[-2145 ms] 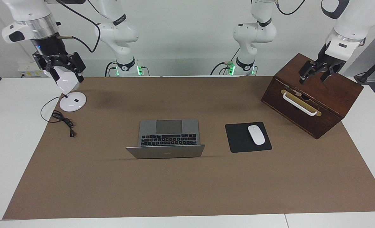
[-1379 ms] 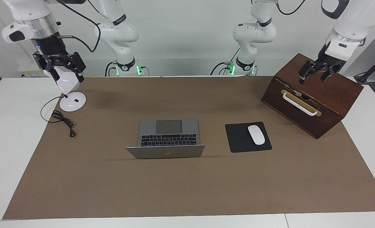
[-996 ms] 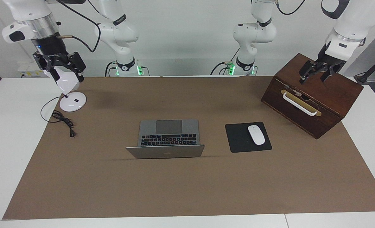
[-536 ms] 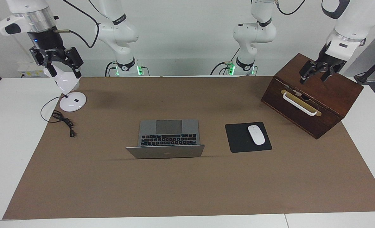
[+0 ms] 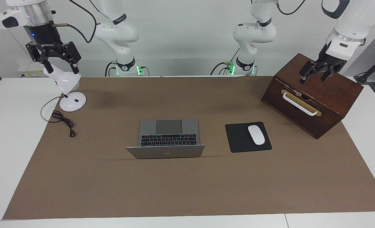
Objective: Close laptop with both arms
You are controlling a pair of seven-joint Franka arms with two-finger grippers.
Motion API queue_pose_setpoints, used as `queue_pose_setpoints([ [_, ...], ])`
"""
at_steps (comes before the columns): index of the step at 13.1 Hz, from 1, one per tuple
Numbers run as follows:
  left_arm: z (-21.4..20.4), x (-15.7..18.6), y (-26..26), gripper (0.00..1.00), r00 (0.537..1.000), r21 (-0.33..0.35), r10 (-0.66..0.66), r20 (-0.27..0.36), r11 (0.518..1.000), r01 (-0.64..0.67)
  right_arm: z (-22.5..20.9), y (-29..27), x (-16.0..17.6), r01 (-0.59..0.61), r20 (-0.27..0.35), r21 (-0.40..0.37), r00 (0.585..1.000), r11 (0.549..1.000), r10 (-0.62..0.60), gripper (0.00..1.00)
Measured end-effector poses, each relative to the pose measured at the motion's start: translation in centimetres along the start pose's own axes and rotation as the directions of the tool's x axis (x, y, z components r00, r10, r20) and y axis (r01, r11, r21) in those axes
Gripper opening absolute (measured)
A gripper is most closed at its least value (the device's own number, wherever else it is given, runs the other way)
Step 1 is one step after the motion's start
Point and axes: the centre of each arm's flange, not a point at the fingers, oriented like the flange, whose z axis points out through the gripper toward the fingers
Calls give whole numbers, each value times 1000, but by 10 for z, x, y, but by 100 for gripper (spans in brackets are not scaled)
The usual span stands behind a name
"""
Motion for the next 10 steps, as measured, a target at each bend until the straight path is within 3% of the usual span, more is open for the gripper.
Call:
queue_pose_setpoints([
  [5,-1,1,0,100,998,-11,-65,-9,998,65,42,7,6,10,-9,-2,1000,1000,-10,100],
  [6,-1,1,0,93,997,-11,-79,-9,997,79,49,9,9,11,-6,-3,1000,1000,-11,100],
  [10,-1,1,1,38,997,-11,-76,-12,997,76,83,16,30,5,-8,-6,1000,1000,-5,100],
])
